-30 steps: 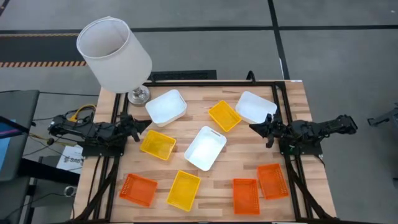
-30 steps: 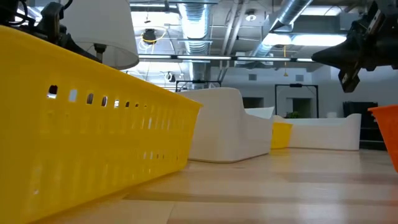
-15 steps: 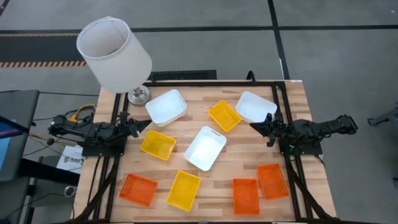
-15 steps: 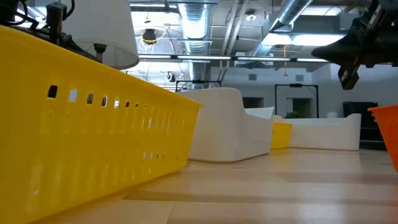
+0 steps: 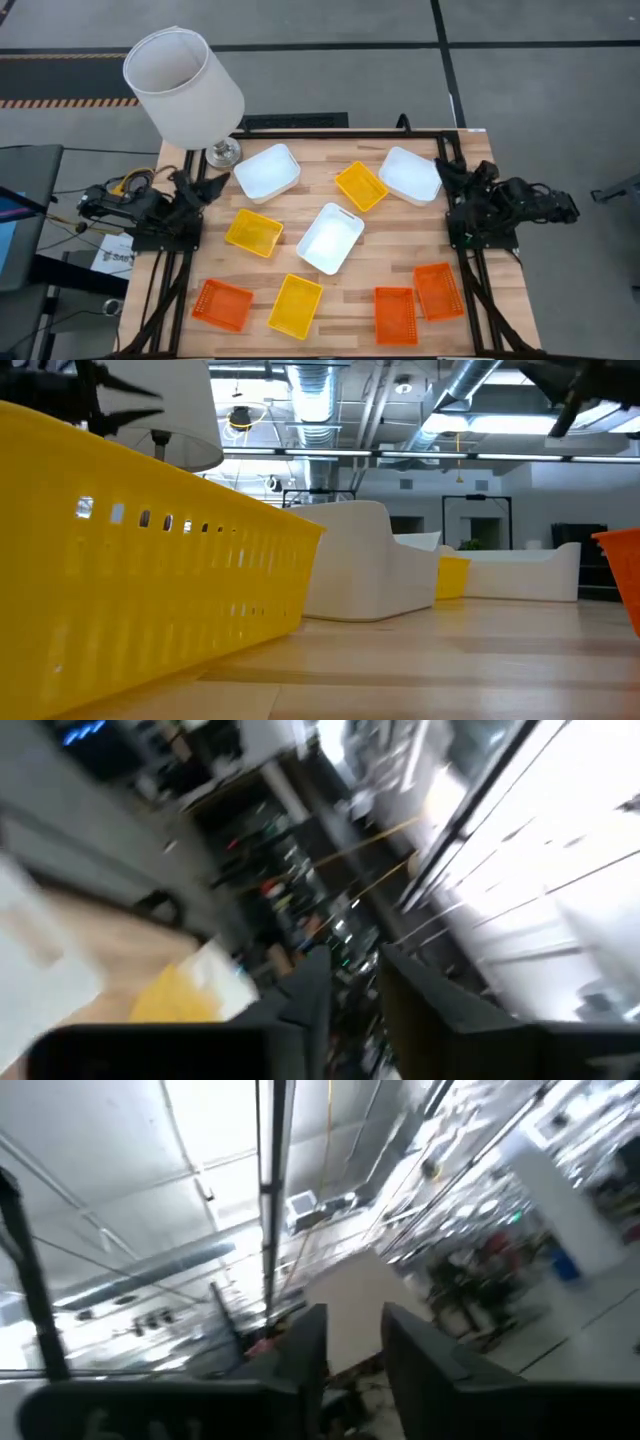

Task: Stack baskets by color
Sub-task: Stack the top right white bin on the bottom white bin

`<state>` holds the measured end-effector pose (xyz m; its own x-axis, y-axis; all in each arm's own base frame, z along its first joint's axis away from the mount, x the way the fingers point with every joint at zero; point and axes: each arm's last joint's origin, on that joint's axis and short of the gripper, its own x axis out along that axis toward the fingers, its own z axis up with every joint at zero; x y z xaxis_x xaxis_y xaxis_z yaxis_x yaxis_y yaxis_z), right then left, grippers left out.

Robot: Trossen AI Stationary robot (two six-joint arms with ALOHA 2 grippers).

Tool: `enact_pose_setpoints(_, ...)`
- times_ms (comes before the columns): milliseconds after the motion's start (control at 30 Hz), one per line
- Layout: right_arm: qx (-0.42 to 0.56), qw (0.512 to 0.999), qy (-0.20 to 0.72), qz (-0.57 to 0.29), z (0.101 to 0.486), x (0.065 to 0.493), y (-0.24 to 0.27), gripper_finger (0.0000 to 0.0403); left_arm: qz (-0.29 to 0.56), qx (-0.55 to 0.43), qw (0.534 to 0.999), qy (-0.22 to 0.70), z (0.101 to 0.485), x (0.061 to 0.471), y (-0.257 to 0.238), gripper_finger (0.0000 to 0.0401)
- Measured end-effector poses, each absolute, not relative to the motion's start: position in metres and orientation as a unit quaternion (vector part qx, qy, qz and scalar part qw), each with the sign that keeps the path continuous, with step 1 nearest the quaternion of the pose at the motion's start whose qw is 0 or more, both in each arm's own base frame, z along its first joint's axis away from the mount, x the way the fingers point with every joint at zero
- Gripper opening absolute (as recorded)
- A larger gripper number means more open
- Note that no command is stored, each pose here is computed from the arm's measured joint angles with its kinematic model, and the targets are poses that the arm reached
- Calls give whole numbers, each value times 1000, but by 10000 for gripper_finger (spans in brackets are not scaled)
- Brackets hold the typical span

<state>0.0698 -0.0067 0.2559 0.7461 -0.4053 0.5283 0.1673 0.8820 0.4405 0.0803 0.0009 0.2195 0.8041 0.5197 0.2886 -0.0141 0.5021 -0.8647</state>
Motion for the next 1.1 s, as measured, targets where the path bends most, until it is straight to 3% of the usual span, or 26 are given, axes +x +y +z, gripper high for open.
enact_pose_setpoints(200,155,931,-238,-231,291,77,-11,188,143,-433,822,-342,238,70,3,183)
enact_pose_setpoints(400,112,941,-80,-308,323,107,-15,183,104,-438,830,-330,246,69,2,242)
enact_pose_setpoints(833,76,917,145,-365,371,178,-27,154,111,-427,853,-278,294,78,-1,249)
enact_pose_setpoints(1100,148,845,320,-403,357,199,-43,151,126,-413,869,-240,312,93,-5,249)
